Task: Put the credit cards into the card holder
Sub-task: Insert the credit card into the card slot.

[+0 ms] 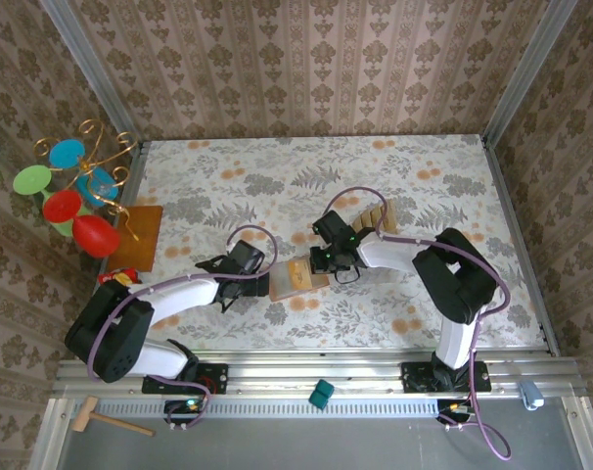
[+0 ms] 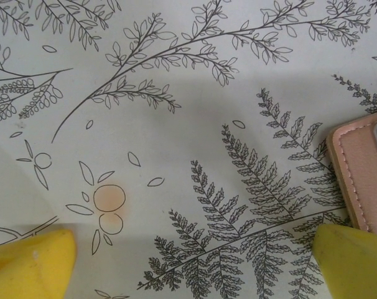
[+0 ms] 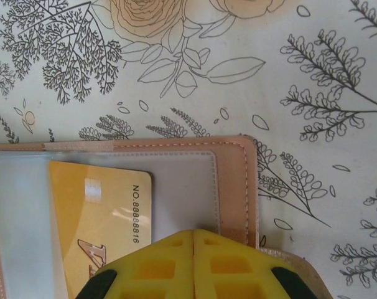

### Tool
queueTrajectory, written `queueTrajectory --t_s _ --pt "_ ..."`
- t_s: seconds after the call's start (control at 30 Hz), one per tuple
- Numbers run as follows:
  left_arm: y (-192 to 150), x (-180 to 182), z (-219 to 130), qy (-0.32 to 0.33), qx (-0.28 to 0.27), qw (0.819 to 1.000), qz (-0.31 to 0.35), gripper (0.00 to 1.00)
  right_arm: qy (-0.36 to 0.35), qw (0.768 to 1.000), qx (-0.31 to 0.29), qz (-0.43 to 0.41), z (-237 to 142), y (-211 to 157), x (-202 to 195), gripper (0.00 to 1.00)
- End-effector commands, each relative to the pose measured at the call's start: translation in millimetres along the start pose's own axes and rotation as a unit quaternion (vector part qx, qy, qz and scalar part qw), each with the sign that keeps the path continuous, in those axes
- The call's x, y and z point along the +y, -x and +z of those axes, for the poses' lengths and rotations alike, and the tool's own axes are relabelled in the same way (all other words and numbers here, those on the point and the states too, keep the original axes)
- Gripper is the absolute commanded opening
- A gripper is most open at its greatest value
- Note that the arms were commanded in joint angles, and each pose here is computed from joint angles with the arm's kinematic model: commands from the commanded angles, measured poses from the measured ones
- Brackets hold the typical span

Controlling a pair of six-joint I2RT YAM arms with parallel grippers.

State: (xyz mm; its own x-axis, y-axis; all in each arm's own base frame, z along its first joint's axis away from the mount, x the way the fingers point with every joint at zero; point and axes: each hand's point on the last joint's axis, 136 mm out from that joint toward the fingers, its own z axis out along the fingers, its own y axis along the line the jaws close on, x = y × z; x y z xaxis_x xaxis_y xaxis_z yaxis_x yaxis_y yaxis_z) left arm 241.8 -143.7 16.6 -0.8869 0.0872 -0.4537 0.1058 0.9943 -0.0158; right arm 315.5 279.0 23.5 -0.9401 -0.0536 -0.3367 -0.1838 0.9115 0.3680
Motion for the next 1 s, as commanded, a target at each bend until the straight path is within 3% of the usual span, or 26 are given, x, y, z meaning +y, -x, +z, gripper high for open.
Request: queueTrajectory --t_s 0.0,0.97 --pt "-6.4 0.5 4.8 0.008 0.014 1.0 0.003 0.99 -0.016 1.0 0.008 -0.007 4.7 0.6 -2.4 0.09" --pt "-3.5 -5.5 6.7 0.002 0.011 1.0 0.007 0.99 0.017 0.999 0.018 -0.025 8.5 -4.4 27.5 0.02"
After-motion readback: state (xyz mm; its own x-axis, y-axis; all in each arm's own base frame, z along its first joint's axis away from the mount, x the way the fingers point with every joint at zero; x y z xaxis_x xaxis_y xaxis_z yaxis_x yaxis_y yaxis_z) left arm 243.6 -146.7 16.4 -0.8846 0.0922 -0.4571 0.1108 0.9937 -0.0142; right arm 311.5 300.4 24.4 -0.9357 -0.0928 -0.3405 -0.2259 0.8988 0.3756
